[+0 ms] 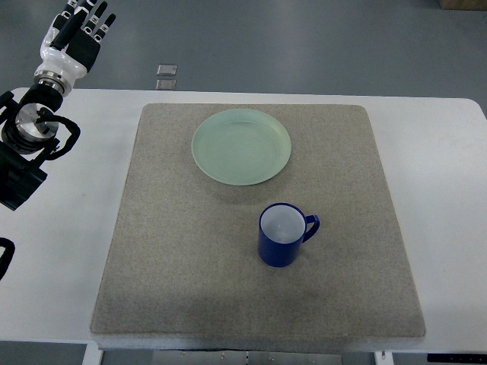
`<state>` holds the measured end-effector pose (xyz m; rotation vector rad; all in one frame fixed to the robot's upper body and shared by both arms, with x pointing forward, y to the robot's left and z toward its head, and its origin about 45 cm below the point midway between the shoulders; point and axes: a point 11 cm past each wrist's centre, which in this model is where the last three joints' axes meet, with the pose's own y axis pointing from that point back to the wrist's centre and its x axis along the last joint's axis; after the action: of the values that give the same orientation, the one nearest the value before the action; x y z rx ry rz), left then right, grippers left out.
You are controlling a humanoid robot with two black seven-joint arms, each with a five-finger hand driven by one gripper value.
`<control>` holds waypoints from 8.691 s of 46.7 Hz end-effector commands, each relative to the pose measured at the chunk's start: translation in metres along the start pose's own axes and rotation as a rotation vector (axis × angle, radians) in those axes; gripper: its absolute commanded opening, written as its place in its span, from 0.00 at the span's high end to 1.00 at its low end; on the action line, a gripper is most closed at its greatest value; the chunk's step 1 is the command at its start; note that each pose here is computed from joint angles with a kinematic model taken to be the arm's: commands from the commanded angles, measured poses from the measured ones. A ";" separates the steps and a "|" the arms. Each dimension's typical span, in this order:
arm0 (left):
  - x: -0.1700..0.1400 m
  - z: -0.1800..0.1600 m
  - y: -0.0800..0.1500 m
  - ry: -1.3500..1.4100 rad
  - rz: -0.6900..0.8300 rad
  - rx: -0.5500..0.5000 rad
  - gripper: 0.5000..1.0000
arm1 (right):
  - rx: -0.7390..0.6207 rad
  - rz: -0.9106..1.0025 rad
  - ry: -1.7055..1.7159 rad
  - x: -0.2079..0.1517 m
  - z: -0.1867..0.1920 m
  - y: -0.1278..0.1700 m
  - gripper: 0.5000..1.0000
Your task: Place cup left of plate with left hand
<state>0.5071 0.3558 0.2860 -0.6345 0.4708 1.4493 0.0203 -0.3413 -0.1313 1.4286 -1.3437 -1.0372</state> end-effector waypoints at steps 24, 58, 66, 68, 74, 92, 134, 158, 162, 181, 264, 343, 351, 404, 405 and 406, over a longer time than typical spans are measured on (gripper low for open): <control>-0.038 -0.017 -0.004 -0.103 -0.125 0.082 0.01 | 0.001 0.000 0.000 0.000 0.000 0.000 0.14; -0.100 -0.081 0.053 -0.467 -0.523 0.428 0.01 | 0.001 0.000 0.000 0.000 0.000 0.000 0.14; -0.103 -0.088 0.073 -0.533 -0.621 0.495 0.01 | -0.001 0.000 0.000 0.000 0.000 0.000 0.14; -0.105 -0.091 0.078 -0.548 -0.654 0.510 0.01 | 0.002 0.000 0.000 0.000 -0.001 0.000 0.14; -0.097 -0.096 0.090 -0.587 -0.714 0.558 0.01 | 0.001 0.000 0.000 0.000 0.000 0.000 0.14; -0.077 -0.087 0.114 -0.664 -0.863 0.682 0.01 | 0.002 0.000 0.000 0.000 -0.001 0.000 0.14; -0.098 -0.182 0.151 -0.636 -1.015 0.798 0.01 | 0.001 0.000 0.000 0.000 0.000 0.000 0.14; -0.109 -0.196 0.155 -0.566 -1.045 0.745 0.02 | 0.001 0.000 0.000 0.000 0.000 0.000 0.14; -0.109 -0.196 0.155 -0.555 -1.048 0.731 0.02 | -0.001 0.000 0.000 0.000 0.000 0.000 0.14; -0.112 -0.210 0.166 -0.563 -1.080 0.754 0.01 | -0.001 0.000 0.000 0.000 0.000 0.000 0.14; -0.128 -0.244 0.178 -0.612 -1.104 0.762 0.28 | 0.001 0.000 0.000 0.000 0.000 0.000 0.14; -0.050 -0.088 0.049 -0.758 -0.523 0.296 0.55 | 0.002 0.000 0.000 0.000 -0.001 0.000 0.14; -0.016 -0.064 0.052 -0.806 -0.448 0.289 0.55 | 0.001 0.000 0.000 0.000 0.000 0.000 0.14; 0.058 -0.100 0.101 -0.768 -0.316 0.327 0.38 | -0.001 0.000 0.000 0.000 0.000 0.000 0.14; 0.059 -0.101 0.101 -0.769 -0.312 0.328 0.37 | -0.001 0.000 0.000 0.000 0.000 0.000 0.14; 0.058 -0.101 0.101 -0.770 -0.310 0.326 0.35 | 0.001 0.000 0.000 0.000 0.000 0.000 0.14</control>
<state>0.4195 0.3344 0.1629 0.1264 -0.0100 1.1607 0.0202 -0.3413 -0.1313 1.4286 -1.3438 -1.0372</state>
